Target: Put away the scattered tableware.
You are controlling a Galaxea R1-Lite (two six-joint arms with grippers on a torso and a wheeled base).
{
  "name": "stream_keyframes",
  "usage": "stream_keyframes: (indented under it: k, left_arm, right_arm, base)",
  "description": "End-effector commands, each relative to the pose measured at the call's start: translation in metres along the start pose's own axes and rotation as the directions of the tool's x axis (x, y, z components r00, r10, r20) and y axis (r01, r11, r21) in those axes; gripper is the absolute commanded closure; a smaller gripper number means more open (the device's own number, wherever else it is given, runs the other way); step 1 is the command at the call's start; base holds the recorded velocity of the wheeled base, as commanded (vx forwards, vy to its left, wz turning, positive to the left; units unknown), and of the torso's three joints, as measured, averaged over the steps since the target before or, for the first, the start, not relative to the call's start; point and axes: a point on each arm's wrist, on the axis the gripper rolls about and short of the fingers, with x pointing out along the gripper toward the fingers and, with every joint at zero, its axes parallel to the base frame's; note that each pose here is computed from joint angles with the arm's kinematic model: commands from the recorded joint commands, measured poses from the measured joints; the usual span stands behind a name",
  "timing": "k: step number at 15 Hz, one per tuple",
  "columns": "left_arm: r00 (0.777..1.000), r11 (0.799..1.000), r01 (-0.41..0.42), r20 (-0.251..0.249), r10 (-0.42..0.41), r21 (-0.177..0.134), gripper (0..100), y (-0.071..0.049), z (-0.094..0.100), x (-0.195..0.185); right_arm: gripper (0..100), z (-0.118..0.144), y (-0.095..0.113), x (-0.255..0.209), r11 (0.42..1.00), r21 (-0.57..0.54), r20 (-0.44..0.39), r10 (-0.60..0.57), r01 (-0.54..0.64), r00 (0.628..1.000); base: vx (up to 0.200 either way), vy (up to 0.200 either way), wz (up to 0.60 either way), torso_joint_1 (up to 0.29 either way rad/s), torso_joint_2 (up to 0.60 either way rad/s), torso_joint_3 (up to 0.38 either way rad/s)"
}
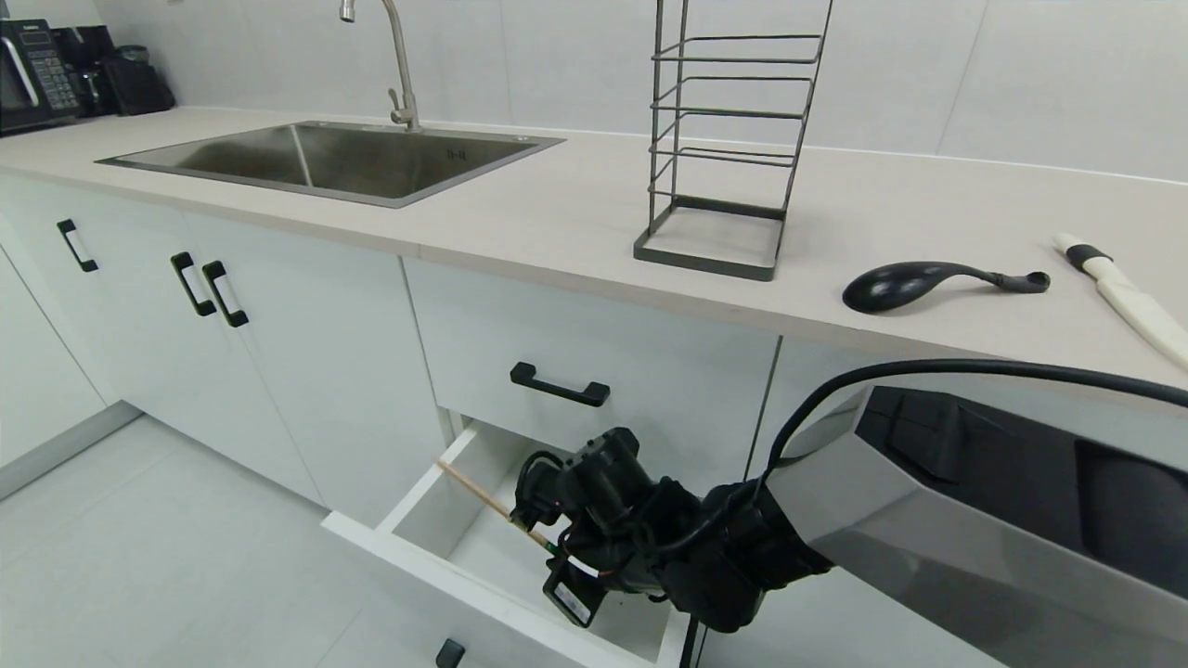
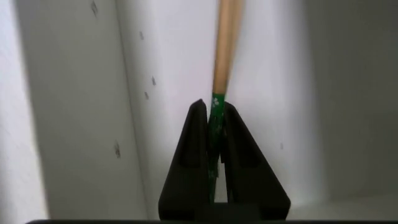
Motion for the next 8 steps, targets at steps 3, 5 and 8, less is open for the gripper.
stream_keyframes:
  k: [3,5,8]
  left_arm:
    - [1.0,1.0,0.0,-0.001,0.0,0.0,0,0.0,0.0,0.0001]
    - [1.0,1.0,0.0,-0.001,0.0,0.0,0,0.0,0.0,0.0001]
    - [1.0,1.0,0.0,-0.001,0.0,0.0,0,0.0,0.0,0.0001]
  right_arm:
    - [100,-0.0033,0.0061,0.0009,1.0,-0.008,-0.028,0.016,-0.016,0.999]
    - [100,-0.0045,0.0083,0.0015,1.0,-0.011,-0.037,0.022,-0.022,0.999]
    - [0,-0.0049,0.009,-0.0005,1.0,-0.016,-0.048,0.023,-0.023,0.999]
  base:
    - [0.0,0.0,0.0,0.0,0.0,0.0]
    - [0.0,0.0,0.0,0.0,0.0,0.0]
    - [0.0,0.0,0.0,0.0,0.0,0.0]
